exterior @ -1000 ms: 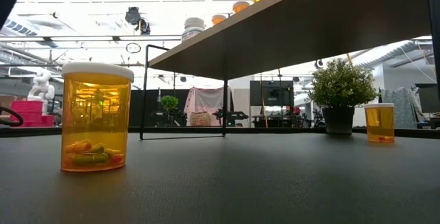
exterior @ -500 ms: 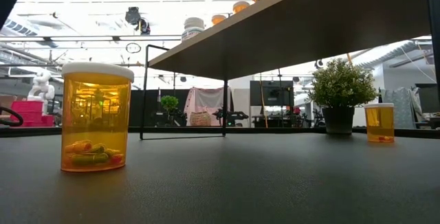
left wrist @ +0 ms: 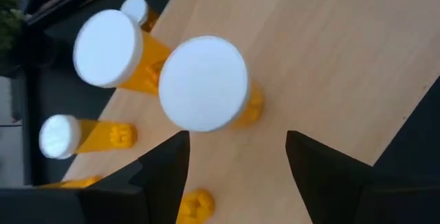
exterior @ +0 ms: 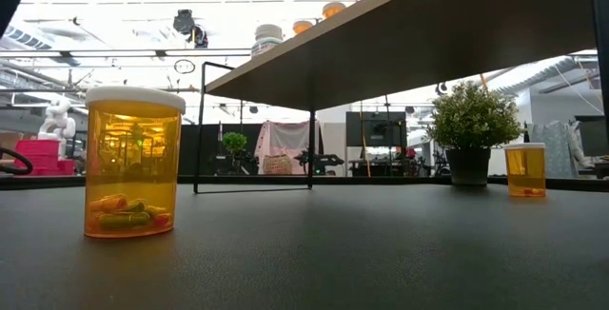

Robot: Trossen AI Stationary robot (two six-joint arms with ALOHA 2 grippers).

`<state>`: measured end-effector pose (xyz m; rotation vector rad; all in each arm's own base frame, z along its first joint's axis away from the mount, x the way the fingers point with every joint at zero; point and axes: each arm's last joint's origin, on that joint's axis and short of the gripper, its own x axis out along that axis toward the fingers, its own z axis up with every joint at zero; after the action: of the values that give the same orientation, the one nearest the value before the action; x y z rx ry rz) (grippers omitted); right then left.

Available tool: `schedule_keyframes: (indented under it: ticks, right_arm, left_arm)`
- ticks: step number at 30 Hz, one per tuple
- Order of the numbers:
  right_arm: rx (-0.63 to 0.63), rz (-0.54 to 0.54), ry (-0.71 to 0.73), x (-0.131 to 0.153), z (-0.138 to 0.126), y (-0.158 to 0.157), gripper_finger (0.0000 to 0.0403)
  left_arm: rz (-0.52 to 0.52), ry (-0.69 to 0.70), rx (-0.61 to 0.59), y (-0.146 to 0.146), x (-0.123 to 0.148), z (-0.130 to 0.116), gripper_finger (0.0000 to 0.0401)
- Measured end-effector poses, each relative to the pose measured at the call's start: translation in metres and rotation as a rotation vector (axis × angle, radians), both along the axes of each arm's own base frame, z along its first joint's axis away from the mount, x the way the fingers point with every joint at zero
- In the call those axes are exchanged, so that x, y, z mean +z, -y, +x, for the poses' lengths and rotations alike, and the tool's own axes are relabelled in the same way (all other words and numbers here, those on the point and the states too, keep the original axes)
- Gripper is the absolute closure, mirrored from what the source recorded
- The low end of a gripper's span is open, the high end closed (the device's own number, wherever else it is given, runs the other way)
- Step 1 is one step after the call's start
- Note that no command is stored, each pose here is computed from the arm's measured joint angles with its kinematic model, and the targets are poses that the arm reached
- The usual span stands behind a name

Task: Pick and place medicine bottles onto shelf by color
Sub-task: Put the large orange pill bottle on the shelf aligned with the other large orange pill bottle

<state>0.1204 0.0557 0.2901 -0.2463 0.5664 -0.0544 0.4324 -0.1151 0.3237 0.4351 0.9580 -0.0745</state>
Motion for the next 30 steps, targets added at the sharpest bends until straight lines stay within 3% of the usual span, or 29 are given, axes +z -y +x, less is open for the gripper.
schedule_keyframes:
  ticks: [9,14,18,23,30]
  right_arm:
    - [-0.007,0.036,0.027,0.002,0.002,-0.002,0.0148]
    - [-0.062,0.175,0.118,0.006,0.016,-0.009,0.0169]
    - [-0.014,0.211,0.094,-0.005,0.037,-0.026,0.0208]
    - [0.024,0.199,0.097,-0.02,0.068,-0.046,0.0258]
    - [-0.02,0.229,0.045,-0.039,0.084,-0.056,0.0308]
  left_arm:
    - [-0.017,0.175,0.17,0.031,0.047,-0.027,0.0162]
    - [0.041,0.169,0.284,0.051,0.044,-0.045,0.0162]
    - [0.083,0.154,0.366,0.063,0.032,-0.057,0.0162]
    - [0.104,0.164,0.342,0.086,0.021,-0.066,0.0162]
    - [0.139,0.15,0.331,0.105,0.0,-0.077,0.0162]
